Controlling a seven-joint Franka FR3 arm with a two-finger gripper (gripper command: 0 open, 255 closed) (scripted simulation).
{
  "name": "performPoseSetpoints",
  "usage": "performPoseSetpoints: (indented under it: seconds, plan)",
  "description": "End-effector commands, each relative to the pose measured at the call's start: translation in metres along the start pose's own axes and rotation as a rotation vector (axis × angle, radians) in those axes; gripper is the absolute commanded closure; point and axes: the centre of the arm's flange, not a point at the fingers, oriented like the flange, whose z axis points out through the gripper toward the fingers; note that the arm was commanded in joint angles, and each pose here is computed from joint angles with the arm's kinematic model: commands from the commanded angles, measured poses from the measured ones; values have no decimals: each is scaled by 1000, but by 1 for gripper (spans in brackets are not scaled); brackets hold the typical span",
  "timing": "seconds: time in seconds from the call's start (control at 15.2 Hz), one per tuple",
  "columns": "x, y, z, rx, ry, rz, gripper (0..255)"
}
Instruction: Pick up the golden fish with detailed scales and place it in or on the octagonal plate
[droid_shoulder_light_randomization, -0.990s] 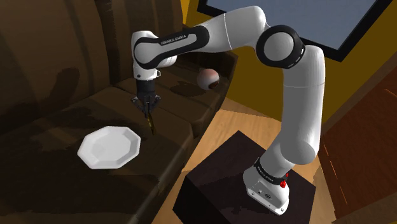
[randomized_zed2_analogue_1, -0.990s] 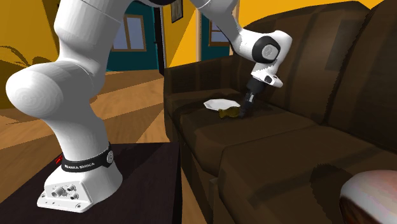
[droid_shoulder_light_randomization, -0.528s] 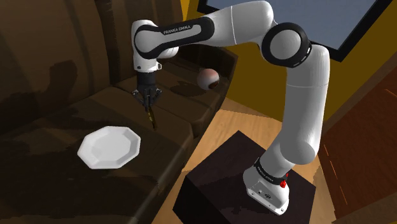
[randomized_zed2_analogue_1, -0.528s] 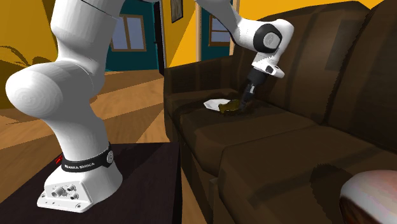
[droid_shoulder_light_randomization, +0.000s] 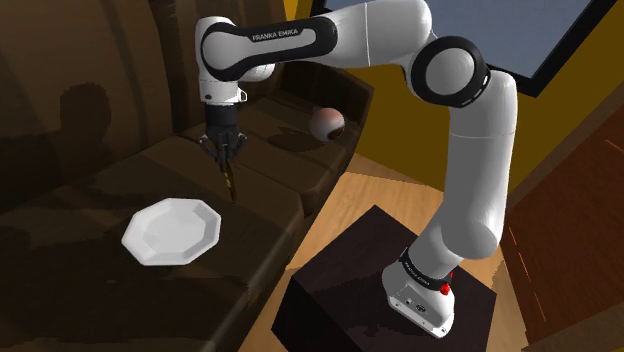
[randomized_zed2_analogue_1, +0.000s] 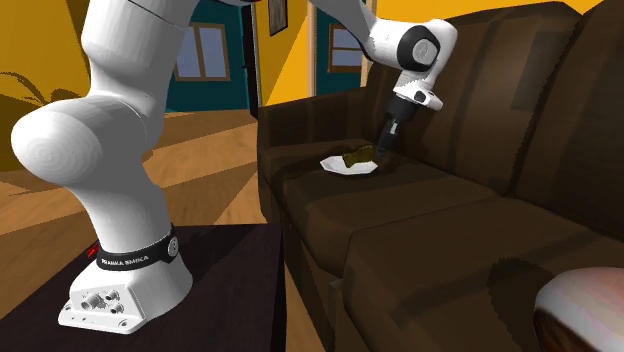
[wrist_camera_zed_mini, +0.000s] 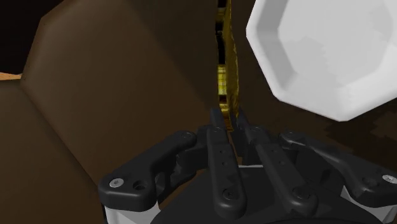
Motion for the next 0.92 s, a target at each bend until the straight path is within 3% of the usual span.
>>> performPoseSetpoints:
  seconds: [0.0,0.59,0.86]
  plan:
    - [-7,-24,4,0,0,1,255]
    - [-44,-138,22,0,0,1,255]
    - [-36,-138,42,0,0,1,255]
